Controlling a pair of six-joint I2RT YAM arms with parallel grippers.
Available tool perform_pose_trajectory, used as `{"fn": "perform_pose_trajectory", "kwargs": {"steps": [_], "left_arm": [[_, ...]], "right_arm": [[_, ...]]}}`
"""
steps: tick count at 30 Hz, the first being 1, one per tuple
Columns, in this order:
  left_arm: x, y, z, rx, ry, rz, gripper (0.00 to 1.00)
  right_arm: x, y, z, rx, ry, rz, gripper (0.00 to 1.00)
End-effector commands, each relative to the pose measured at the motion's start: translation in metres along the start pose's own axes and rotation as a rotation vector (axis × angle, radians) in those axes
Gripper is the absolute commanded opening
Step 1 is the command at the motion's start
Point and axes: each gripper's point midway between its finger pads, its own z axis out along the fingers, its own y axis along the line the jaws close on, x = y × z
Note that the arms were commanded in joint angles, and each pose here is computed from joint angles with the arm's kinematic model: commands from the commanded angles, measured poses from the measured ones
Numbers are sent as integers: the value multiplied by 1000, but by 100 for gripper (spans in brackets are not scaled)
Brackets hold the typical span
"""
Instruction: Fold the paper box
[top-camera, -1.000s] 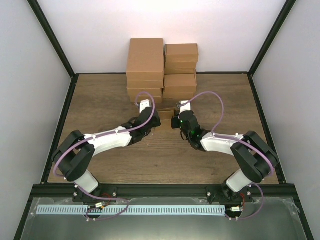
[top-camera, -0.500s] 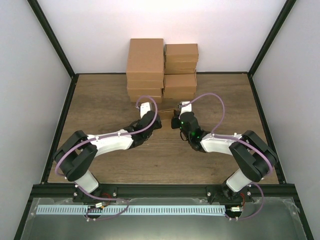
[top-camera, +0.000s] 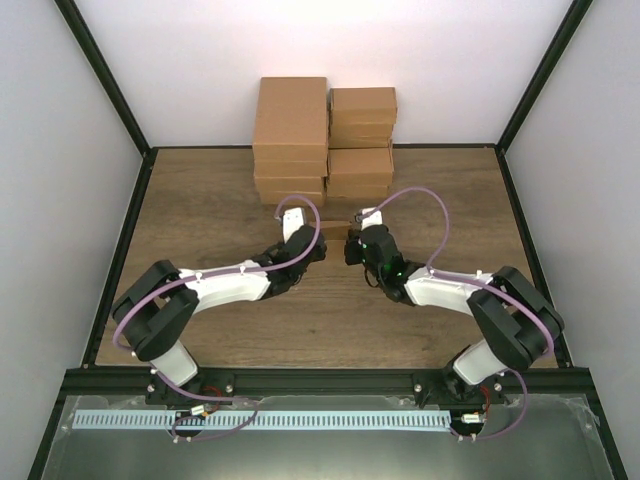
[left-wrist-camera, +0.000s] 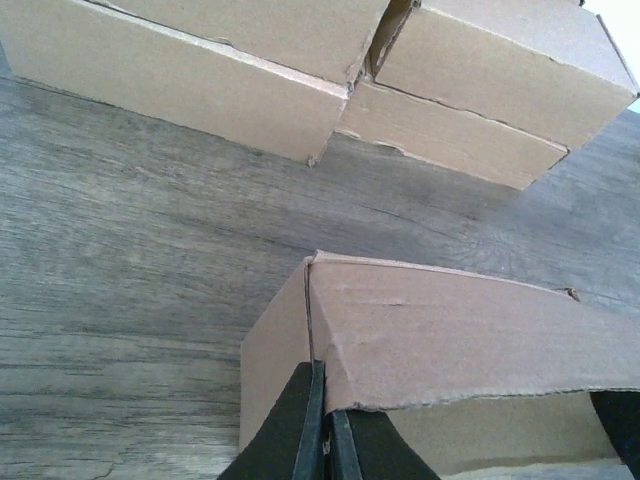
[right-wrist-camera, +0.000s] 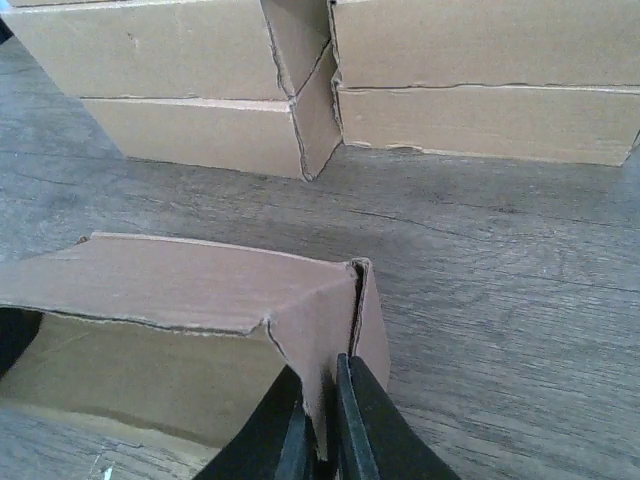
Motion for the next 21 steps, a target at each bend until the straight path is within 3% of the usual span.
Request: {"fn": "perform_pose_trajectory", "kwargs": {"steps": [1, 6, 8, 13, 21], "left_arm": [[86, 35, -3, -102, 317, 159, 4], [69, 23, -7, -95, 299, 152, 4], [63, 18, -8, -88, 294, 149, 4], [55, 8, -9, -69, 294, 146, 15], [40, -7, -13, -27, 294, 138, 22]], "right_arm": [[63, 9, -11, -43, 281, -68, 10], [35, 17, -19, -78, 247, -53, 20], [26, 17, -24, -96, 238, -33, 31], [10, 10, -34, -161, 242, 33, 46], [-13, 16, -45, -273, 262, 79, 59]]}}
